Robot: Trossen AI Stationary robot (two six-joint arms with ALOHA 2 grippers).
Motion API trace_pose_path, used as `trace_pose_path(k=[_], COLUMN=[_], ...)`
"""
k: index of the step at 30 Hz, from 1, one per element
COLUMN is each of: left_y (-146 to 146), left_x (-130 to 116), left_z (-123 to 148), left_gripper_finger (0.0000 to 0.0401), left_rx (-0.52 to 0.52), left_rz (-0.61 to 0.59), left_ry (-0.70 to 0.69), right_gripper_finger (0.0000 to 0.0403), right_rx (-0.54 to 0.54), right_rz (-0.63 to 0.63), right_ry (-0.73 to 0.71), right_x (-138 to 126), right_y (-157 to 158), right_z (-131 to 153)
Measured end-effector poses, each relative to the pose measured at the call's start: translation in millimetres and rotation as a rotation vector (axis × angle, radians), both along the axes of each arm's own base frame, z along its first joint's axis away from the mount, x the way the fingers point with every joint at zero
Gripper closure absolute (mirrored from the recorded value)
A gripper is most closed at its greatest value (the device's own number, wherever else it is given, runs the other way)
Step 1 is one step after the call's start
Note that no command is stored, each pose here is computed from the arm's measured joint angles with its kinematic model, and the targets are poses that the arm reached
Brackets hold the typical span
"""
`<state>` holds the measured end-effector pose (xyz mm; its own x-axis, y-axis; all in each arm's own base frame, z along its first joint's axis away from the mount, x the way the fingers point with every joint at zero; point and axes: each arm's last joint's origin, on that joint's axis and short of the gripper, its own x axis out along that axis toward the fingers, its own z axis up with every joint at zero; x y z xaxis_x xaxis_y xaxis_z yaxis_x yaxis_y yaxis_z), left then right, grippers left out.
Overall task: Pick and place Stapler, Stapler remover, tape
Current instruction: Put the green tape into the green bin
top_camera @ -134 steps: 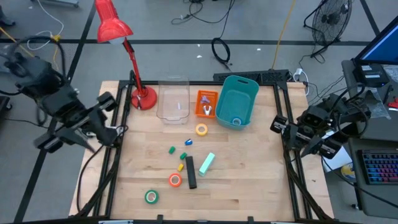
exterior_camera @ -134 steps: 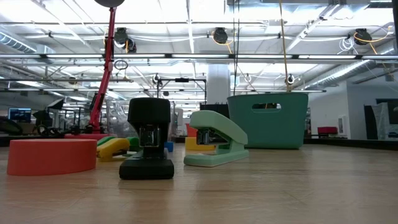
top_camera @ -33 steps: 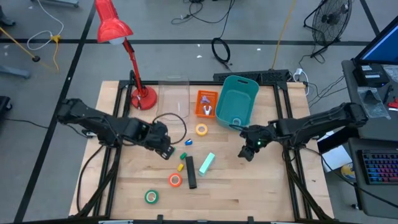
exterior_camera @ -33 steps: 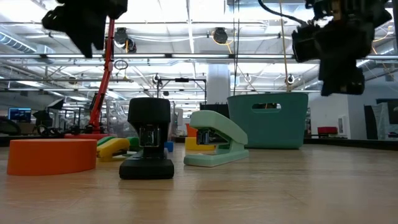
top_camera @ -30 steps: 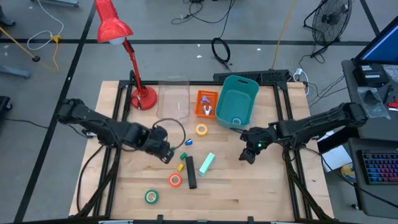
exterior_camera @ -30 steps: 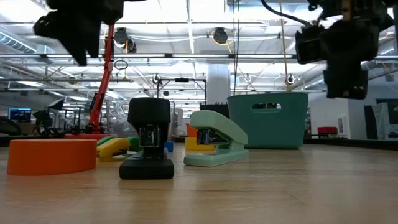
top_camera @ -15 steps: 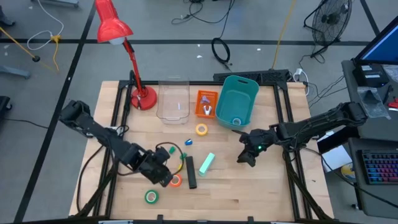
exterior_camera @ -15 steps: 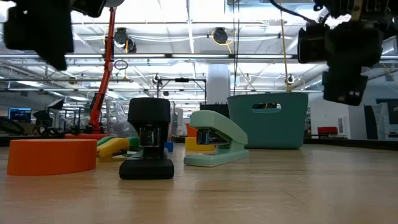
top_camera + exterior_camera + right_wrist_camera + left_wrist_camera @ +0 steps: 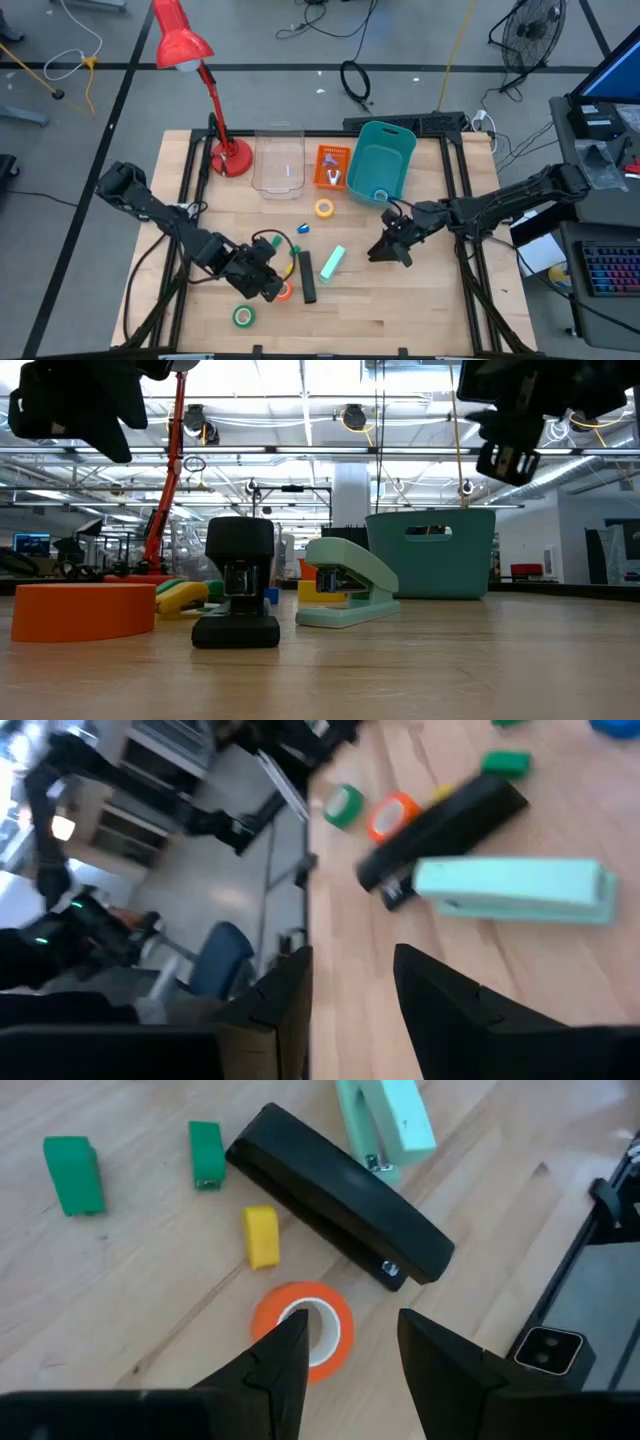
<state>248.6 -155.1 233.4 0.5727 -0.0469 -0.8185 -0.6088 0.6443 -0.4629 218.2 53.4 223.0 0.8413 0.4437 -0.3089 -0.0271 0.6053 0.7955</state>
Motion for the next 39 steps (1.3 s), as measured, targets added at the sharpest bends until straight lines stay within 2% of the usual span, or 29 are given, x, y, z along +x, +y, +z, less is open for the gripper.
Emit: trace_pose_path(k=[3,7,17,23,26,33,39], left_y=[-2,-16,-64,-84,-88,-84,-81], left_x=[-1,-8,-42,-51,-50,-51,-54], left_z=[0,-6,-33,-64,-68,-67,-52], left_gripper_finger=[0.0245,0.0245,0.0245,0.0245,0.0245,0.0245,0.0245], left_rx=[-0.036,-0.108,-0.144,-0.088,-0.057,0.001,-0.016], left_rz=[-0.027,-0.121,-0.206,-0.197,-0.169,-0.125,-0.124], left_ry=[0.022,0.105,0.295,0.406,0.436,0.478,0.419], right_gripper_finger=[0.0268,0.0268,0.0268,0.0268,0.0268,0.0268,0.0268], right_rx=[0.005,0.007,0.0,-0.021,-0.024,-0.023,-0.023], right_rz=[-0.002,-0.003,-0.004,-0.018,-0.027,-0.025,-0.025], right_ry=[-0.03,-0.032,-0.036,-0.045,-0.046,-0.046,-0.046], right_x=[1,1,1,1,2,2,2], right_y=[0,0,0,-1,-1,-1,-1], right_z=[3,3,3,3,3,3,3])
